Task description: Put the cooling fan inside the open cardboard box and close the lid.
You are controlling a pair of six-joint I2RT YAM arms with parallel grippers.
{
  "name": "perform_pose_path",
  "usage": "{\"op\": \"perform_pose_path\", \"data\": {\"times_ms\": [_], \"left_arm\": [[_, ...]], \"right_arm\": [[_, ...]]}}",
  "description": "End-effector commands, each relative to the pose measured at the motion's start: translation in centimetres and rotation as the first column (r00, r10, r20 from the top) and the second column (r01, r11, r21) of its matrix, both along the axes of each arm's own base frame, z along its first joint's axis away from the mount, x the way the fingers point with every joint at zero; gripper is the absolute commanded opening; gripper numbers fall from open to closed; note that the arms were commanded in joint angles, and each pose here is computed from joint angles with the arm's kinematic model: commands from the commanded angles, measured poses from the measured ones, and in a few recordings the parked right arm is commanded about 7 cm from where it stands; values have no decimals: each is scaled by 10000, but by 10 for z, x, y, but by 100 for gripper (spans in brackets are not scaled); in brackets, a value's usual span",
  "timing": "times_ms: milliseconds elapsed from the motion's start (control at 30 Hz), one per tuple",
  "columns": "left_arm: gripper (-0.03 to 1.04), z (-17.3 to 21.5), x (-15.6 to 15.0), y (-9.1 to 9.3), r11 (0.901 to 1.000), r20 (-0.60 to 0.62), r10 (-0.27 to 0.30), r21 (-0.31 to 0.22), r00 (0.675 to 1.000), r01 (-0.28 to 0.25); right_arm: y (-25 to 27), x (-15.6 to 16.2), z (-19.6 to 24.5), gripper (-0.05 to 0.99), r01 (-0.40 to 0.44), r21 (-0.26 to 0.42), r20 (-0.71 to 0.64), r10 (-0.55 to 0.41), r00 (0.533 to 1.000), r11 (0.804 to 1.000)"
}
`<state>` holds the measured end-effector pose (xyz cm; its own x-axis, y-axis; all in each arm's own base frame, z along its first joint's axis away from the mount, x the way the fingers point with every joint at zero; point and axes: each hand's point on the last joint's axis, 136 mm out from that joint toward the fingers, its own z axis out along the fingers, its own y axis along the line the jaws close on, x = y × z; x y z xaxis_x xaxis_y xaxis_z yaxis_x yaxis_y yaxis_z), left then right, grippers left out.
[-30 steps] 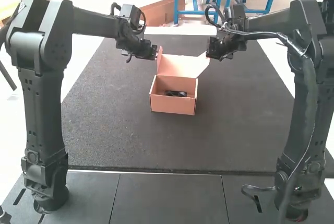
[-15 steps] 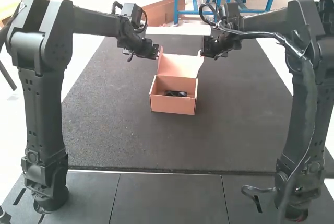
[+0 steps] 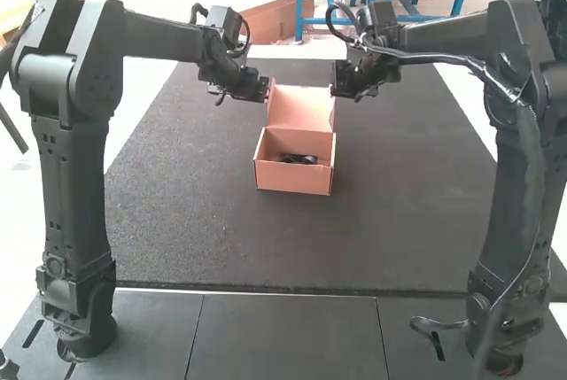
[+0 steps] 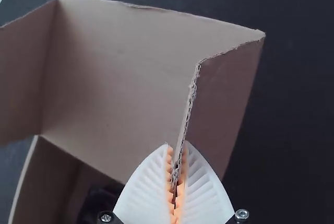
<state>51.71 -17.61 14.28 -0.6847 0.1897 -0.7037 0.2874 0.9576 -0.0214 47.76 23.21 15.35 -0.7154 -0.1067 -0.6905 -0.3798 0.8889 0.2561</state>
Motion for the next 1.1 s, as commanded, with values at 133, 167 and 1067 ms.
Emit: {"op": "perform_pose_path", "data": {"times_ms": [133,167,1067], "left_arm": [[97,48,-3,-6,9992,741,-114,-386,9972,143],[97,49,-4,-5,9992,741,-114,-386,9972,143],[97,43,-37,2,9994,397,-165,-305,9991,178]], "right_arm": [[18,-31,11,-1,-771,-11,94,772,9970,9970],[19,-35,10,-1,-843,-37,57,843,9964,9964],[19,-63,-7,-1,-1035,-278,-296,1026,9943,9942]]}}
